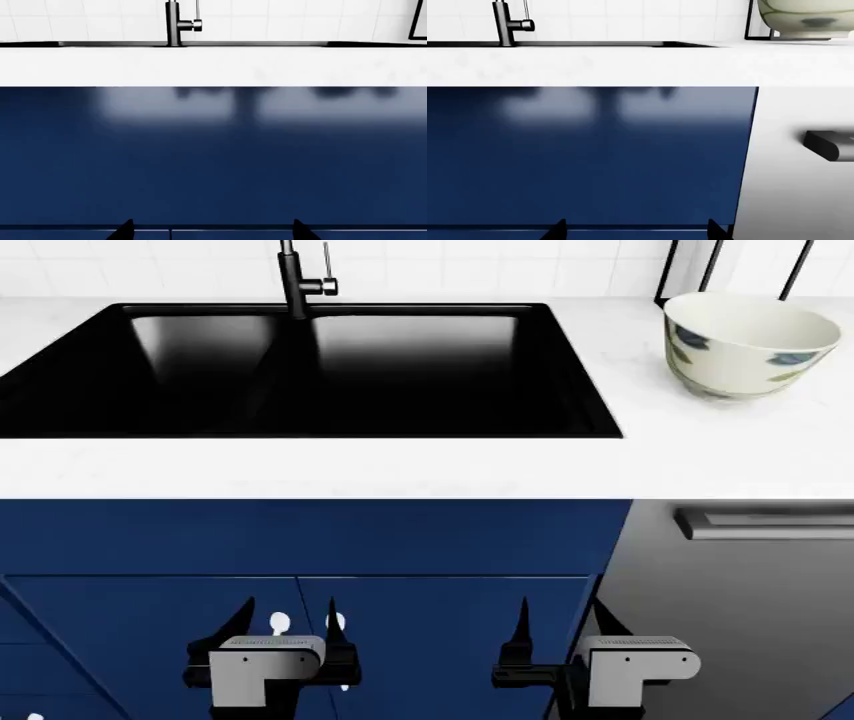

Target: There is a mixed pile of frozen fruits and vegetables on the counter. Locate all the frozen vegetables and place the items in a bowl on the counter. Take all the frozen fruits and defrost them in a running sink.

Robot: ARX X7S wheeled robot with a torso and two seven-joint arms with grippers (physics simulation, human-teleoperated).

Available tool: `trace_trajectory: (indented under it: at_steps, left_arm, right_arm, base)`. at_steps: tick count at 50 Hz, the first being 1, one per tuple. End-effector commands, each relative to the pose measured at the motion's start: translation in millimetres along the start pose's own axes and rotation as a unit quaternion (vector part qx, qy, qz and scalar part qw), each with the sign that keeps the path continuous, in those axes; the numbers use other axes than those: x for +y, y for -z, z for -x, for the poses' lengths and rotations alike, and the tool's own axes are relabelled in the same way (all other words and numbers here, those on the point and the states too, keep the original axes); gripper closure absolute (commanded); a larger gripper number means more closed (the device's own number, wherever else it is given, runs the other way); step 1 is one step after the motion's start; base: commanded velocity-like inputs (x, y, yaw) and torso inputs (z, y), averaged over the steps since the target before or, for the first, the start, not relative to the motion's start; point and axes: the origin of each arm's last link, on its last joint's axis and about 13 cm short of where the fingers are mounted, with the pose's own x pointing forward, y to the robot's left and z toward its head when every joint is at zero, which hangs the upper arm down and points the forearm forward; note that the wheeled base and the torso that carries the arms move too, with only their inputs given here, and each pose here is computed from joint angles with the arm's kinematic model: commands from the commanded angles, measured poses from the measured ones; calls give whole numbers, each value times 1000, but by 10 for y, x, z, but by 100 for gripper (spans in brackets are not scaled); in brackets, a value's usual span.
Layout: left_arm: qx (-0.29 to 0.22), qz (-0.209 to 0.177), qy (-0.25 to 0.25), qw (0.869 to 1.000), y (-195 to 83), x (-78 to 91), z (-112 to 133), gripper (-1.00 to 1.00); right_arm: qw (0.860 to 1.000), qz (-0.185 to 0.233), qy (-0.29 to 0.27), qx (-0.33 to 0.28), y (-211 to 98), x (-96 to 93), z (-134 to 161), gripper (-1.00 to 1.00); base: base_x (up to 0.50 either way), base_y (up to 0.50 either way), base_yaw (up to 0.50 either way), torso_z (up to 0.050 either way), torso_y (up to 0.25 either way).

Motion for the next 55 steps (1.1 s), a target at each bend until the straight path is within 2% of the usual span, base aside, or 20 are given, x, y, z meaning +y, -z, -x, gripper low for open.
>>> trace_trajectory:
  at_steps: [1, 11, 16, 55]
  left_arm:
    - [-1, -2, 0, 1000, -1, 0, 2, -100]
    - [-6, -4, 2, 1000, -4, 1, 6, -100]
    - [-9, -2, 2, 1000, 2, 9, -4, -100]
    - [-12, 1, 4, 1000, -3, 1, 9, -100]
  right_arm:
    - [1000, 3, -1, 0, 5, 6, -2, -100]
    - [1000, -15, -6, -1, 20, 7, -14, -100]
    - [1000, 3, -1, -6, 11, 16, -18, -100]
    - [1000, 5, 0, -6, 17, 11, -14, -100]
  base:
    - [0, 0, 0, 0, 0]
    - [0, 0, 0, 0, 0]
    - [0, 500, 0, 0, 0]
    - [0, 500, 0, 0, 0]
